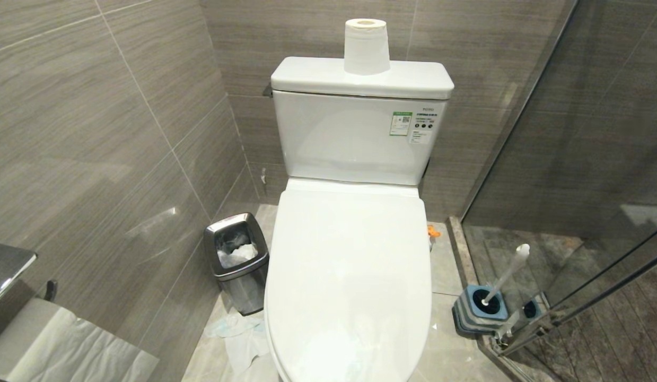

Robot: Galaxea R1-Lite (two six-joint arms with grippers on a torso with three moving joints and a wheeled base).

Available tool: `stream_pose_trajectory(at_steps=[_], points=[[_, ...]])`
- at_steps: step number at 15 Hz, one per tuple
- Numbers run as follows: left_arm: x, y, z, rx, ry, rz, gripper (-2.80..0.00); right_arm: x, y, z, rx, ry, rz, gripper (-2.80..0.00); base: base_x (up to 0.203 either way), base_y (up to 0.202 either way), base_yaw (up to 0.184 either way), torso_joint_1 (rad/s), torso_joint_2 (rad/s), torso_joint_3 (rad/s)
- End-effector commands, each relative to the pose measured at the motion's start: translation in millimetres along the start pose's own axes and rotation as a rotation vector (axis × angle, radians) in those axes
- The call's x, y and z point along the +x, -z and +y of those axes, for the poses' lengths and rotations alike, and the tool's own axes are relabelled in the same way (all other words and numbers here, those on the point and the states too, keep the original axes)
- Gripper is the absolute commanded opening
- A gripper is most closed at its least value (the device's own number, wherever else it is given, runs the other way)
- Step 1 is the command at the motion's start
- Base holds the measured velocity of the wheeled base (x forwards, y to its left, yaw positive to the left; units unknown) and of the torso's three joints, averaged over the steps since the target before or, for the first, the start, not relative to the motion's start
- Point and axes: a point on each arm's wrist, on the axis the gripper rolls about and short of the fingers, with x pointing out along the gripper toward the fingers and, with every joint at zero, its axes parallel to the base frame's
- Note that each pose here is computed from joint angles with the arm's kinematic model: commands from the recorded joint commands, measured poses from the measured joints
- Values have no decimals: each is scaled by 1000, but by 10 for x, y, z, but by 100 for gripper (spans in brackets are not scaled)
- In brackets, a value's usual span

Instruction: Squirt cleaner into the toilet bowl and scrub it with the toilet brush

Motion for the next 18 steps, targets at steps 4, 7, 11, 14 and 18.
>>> stream_pose_trajectory(at_steps=[4,7,11,14,18], points=[[1,-2,0,0,0,0,-280,1,4,0,0,-1,2,-280,0,0,0,0,0,0],[1,0,0,0,0,2,-280,1,4,0,0,-1,2,-280,0,0,0,0,0,0],[1,0,0,0,0,2,-280,1,4,0,0,-1,2,-280,0,0,0,0,0,0],[1,0,0,0,0,2,-280,1,4,0,0,-1,2,-280,0,0,0,0,0,0],[1,0,0,0,0,2,-280,1,4,0,0,-1,2,-280,0,0,0,0,0,0]])
